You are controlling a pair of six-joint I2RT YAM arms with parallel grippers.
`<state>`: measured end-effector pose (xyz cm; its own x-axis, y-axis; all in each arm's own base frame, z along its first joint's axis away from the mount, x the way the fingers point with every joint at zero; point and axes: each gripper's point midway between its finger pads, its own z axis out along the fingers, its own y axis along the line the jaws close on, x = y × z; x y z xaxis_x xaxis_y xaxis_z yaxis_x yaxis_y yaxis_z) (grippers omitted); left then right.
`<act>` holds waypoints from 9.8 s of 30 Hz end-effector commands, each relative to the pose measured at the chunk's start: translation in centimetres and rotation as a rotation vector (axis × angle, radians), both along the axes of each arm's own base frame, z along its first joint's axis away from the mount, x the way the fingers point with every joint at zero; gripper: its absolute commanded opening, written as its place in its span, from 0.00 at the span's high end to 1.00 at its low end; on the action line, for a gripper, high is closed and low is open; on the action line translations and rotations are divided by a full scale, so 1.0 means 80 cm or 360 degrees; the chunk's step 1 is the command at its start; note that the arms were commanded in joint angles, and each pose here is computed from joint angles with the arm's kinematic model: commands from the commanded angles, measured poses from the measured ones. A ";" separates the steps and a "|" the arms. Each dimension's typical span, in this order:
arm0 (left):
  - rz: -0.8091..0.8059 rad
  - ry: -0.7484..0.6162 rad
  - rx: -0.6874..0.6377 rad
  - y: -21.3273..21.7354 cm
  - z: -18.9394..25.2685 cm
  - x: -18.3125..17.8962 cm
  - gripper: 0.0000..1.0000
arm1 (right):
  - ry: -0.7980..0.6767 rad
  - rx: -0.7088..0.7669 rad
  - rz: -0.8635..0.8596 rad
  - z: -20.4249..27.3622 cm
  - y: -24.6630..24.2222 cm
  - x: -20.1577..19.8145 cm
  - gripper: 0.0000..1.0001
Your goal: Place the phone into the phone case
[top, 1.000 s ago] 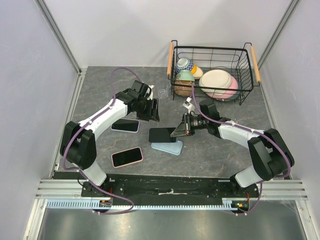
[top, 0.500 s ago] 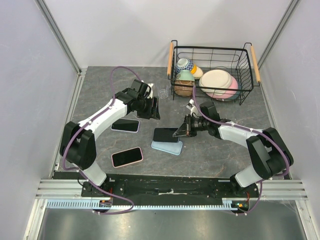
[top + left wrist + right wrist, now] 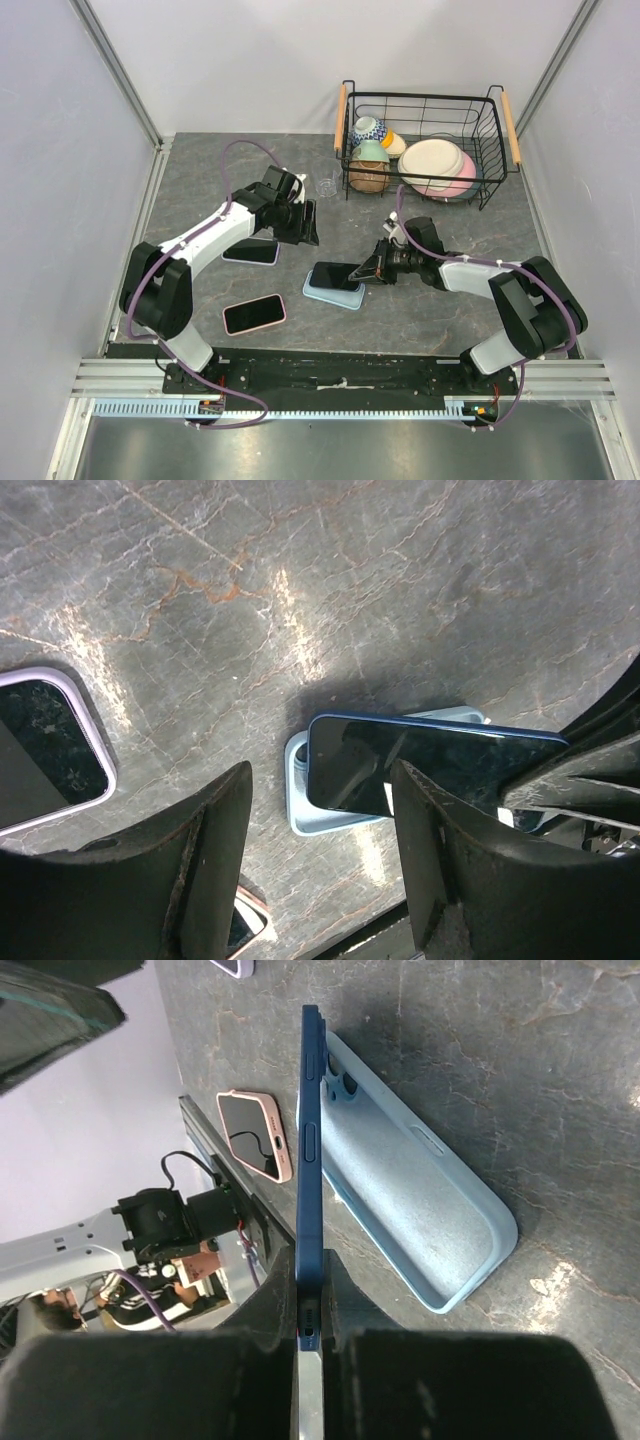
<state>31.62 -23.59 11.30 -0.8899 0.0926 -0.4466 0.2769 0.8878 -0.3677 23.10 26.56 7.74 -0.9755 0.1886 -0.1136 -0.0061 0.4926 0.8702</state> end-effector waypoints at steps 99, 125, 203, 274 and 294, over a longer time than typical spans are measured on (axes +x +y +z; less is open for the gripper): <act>-0.0017 0.0134 -0.0225 -0.017 -0.041 -0.034 0.89 | 0.0155 -0.1021 0.0641 -0.168 -0.019 -0.003 0.89; -0.0127 0.0461 -0.0343 -0.042 -0.079 -0.075 0.98 | 0.0078 -0.1460 0.0732 -0.191 -0.038 -0.008 0.65; -0.0016 0.0629 0.0023 0.010 -0.160 -0.098 0.98 | -0.0374 -0.0080 0.0322 0.061 0.019 0.054 0.30; -0.0107 0.0592 -0.0104 -0.043 -0.137 -0.086 0.98 | -0.0245 -0.1004 0.0363 -0.109 -0.016 0.050 0.46; -0.0036 0.0660 -0.0410 -0.036 -0.130 -0.069 0.98 | 0.0073 -0.0355 0.0303 -0.125 -0.008 0.059 0.56</act>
<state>24.76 -27.34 2.53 -0.9954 0.0893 -0.0341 0.0877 0.7124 -0.6963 28.92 27.25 2.27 -0.9889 -0.0160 -0.1476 -0.1300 0.5730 0.8092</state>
